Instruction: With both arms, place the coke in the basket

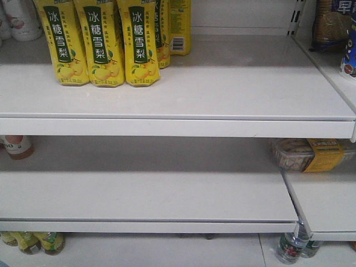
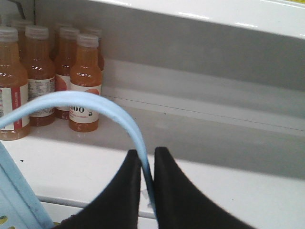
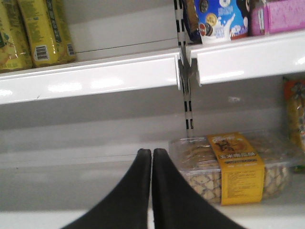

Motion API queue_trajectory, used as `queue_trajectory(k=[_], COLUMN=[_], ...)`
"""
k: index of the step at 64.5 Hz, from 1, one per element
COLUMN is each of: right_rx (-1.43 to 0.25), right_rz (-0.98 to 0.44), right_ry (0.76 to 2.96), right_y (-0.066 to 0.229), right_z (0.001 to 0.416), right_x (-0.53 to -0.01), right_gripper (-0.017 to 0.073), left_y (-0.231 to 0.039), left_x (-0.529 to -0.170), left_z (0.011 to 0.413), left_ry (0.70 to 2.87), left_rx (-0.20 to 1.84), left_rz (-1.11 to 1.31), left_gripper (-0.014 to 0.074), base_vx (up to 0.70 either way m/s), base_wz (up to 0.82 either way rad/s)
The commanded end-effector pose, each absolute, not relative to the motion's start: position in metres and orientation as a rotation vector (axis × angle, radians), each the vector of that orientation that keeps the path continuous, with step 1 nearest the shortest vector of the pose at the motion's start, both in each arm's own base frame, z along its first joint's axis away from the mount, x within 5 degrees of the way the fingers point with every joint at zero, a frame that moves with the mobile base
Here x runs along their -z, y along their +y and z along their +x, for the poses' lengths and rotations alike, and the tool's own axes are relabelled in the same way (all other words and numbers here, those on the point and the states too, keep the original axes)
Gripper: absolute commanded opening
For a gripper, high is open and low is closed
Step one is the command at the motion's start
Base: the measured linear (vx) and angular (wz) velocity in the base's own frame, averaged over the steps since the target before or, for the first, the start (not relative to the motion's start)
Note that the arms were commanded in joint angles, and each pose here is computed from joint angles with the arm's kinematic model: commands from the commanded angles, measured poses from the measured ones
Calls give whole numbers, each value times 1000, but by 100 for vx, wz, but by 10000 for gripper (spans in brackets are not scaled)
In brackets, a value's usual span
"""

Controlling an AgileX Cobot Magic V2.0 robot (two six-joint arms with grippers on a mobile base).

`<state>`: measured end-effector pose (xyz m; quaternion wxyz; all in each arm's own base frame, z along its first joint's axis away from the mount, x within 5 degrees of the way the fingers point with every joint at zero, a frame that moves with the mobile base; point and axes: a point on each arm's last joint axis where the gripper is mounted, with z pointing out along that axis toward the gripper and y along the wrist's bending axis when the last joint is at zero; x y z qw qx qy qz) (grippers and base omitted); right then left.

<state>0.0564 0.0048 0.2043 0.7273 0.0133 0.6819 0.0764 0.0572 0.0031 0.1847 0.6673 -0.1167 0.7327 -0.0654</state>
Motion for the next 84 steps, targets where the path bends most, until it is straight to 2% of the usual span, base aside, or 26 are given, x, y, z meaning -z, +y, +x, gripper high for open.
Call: queue_trajectory(k=[1,29,40,62,84], right_rx=[-109,-79,-118,-155,-147], right_rz=[-31,-53,-18,-7,-14], right_ry=[1429,1457,1458,1363,1361], right_y=[5,5,5,6,6], right_z=[55,55,55,54,54], right_x=[-207,-205,-205,-213,-214], right_gripper=[-5,-5,-5,-5,-5], left_y=[4,4,4,4,4], left_x=[-202,-202,-202,-202,-202], left_z=[56,56,56,56,56], left_ry=[1474,1474,1474,1474,1474], left_rx=[88,88,88,88,88], left_rz=[-186,-186,-186,-186,-186], left_gripper=[-6,-6,-6,-6,-6], base_vx=[0,0,0,0,0], base_wz=[0,0,0,0,0])
